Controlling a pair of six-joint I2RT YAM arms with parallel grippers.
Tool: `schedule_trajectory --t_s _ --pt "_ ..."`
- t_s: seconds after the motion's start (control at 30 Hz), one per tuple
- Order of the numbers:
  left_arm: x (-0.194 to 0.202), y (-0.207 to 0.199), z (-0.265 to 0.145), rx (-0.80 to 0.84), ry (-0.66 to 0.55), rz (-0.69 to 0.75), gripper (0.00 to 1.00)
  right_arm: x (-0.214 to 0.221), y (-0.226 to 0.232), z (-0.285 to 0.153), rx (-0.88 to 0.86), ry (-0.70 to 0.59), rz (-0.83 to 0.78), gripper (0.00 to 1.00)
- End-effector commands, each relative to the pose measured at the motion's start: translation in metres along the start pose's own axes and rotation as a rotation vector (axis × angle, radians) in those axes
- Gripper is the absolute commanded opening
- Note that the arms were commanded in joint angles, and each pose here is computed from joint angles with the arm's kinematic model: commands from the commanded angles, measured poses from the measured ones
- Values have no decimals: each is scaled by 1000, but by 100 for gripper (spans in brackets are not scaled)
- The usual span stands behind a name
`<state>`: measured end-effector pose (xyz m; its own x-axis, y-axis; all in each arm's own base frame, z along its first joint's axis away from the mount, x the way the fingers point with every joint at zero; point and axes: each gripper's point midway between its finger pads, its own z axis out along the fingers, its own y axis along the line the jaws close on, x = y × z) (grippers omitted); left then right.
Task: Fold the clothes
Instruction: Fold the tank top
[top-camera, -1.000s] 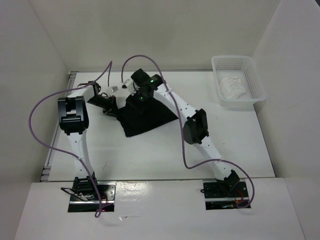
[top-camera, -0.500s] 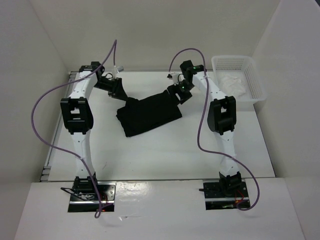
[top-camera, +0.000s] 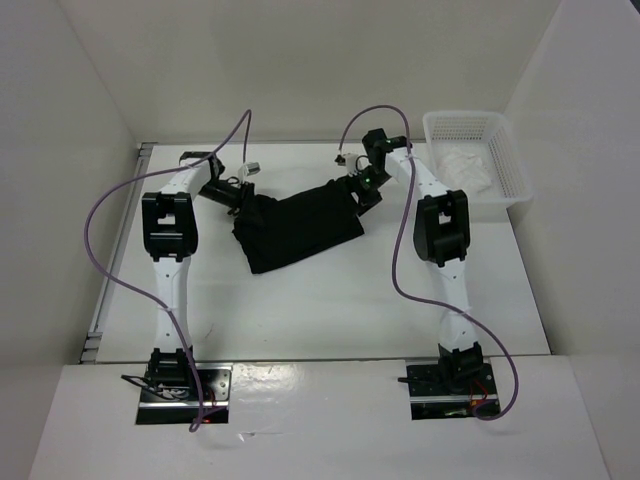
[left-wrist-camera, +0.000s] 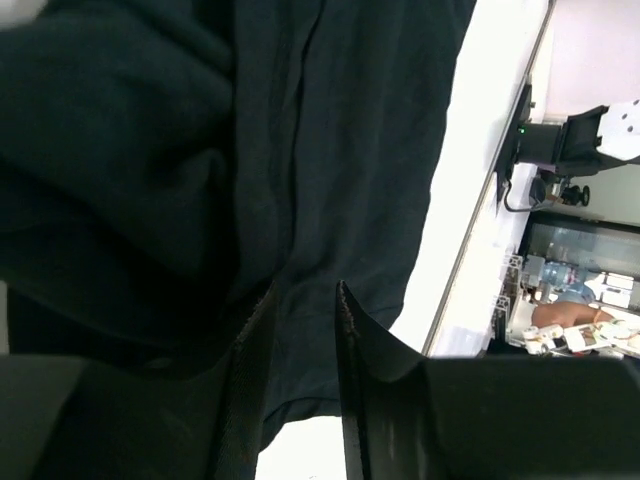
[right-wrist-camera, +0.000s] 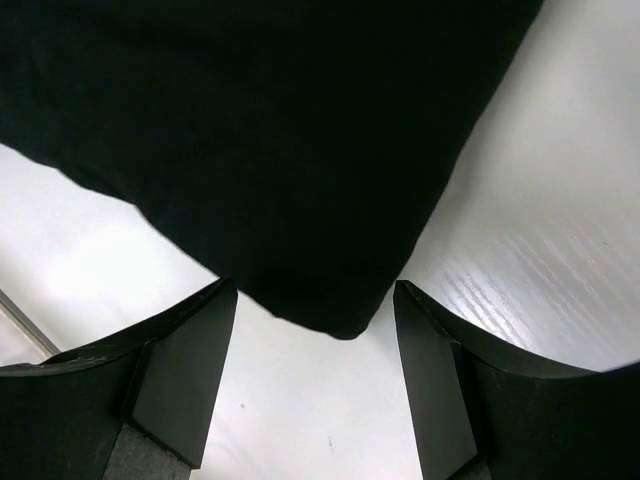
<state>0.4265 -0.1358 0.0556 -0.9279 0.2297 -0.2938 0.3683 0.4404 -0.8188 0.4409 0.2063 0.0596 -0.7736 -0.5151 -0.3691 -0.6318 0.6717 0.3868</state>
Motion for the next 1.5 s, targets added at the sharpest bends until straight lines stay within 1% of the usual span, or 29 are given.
schedule_trajectory --t_s 0.0,0.1,0.2,0.23,0.27,0.33,0.43,0.53,0.63,0.67,0.77,0.83,1.07,1.1,1.2,1.23,1.37,1.47 --pt "7 -1 3 43 4 9 35 -4 -5 5 -22 -19 -11 72" --pt "17 9 5 27 16 -20 34 0 -14 12 -22 -12 5 72" --pt "28 20 11 11 34 -42 33 -8 -18 14 -53 -39 1 72" --pt "29 23 12 10 32 -37 33 -1 -24 17 -70 -19 24 72" --pt "34 24 13 3 39 -51 32 -11 -29 9 -72 -53 22 72" --pt "38 32 17 -11 42 -56 32 -10 -35 7 -82 -50 44 72" --pt "45 42 14 -24 33 -96 29 -19 -38 8 -90 -64 37 72" --pt "49 48 12 -22 31 -118 28 -19 -36 12 -115 -63 44 72" --pt "56 54 12 -31 31 -140 28 -9 -25 27 -153 -21 46 71" --pt "52 52 10 -37 21 -122 28 -8 -19 31 -171 -14 36 71" --pt "56 52 10 -44 27 -135 28 -1 -12 38 -205 7 49 70" --pt "53 49 8 -47 22 -126 28 -4 -7 40 -218 -2 28 70" --pt "58 47 8 -54 28 -128 28 0 -7 57 -249 18 39 67" --pt "59 45 7 -54 28 -128 28 -1 -8 59 -248 16 38 64" --pt "60 44 6 -62 33 -128 28 -6 -8 65 -249 13 25 49" --pt "64 45 7 -59 38 -138 28 -4 -4 70 -256 26 23 35" --pt "62 42 5 -67 25 -127 28 -8 -3 66 -211 31 18 0" --pt "56 36 12 -70 29 -111 25 -19 -7 47 -132 14 -3 0"
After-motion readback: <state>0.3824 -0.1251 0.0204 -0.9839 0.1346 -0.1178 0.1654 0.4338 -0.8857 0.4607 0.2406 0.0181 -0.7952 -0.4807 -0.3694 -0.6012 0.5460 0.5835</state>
